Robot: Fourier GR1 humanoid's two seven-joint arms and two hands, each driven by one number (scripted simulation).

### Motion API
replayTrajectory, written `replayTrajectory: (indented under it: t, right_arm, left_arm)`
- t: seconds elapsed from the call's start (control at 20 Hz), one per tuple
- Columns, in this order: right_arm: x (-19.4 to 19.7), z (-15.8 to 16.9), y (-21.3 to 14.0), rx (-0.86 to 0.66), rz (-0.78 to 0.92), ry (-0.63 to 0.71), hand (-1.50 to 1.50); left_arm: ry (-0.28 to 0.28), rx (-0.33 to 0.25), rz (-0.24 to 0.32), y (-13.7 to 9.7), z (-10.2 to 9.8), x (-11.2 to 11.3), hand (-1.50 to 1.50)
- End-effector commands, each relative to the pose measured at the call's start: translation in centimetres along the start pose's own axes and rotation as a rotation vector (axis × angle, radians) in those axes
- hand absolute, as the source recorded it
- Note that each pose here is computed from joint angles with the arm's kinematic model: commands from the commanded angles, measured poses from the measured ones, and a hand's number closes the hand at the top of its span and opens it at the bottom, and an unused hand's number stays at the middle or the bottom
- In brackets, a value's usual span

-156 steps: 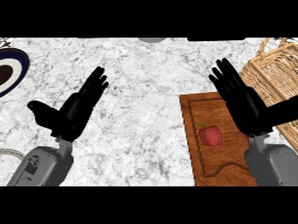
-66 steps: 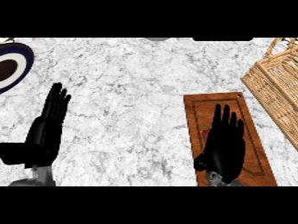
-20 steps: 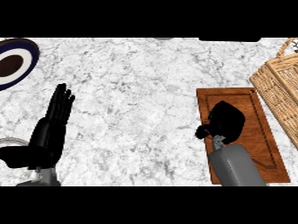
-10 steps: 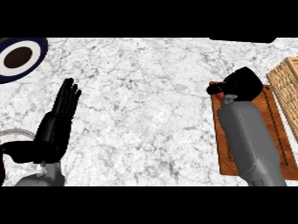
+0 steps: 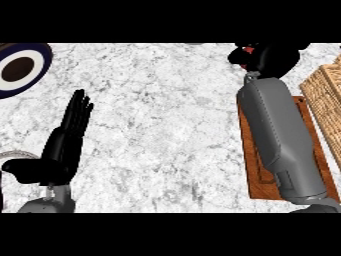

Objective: Pick the bell pepper from the cutting board and place it in the basket

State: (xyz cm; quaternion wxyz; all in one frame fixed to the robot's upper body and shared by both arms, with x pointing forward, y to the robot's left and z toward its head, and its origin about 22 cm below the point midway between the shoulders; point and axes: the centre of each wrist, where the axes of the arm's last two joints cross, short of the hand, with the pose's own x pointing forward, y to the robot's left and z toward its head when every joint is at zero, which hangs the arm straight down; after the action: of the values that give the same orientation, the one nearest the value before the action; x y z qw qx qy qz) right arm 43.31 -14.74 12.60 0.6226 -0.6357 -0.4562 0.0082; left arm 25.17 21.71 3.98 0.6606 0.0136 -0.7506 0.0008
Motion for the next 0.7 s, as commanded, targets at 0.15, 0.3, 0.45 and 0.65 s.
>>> replayTrajectory:
  t: [0.15, 0.3, 0.45, 0.65]
  right_arm:
    - [6.7, 1.5, -2.8, -0.092, -0.147, 0.117, 1.50]
    - [5.9, 0.3, -2.5, -0.115, -0.100, 0.192, 1.50]
    - [5.0, -2.1, -3.2, -0.128, -0.045, 0.256, 1.50]
    - [2.9, -2.3, -1.5, -0.163, 0.103, 0.280, 1.50]
  left_arm:
    - [-0.001, 0.027, -0.008, 0.4, -0.1, -0.5, 0.00]
    - [0.015, 0.037, -0.023, 1.2, -0.2, 0.8, 0.00]
    - [0.030, 0.058, -0.006, 1.0, 0.3, -0.3, 0.00]
    - [0.031, 0.064, -0.010, 1.1, 0.5, -0.4, 0.00]
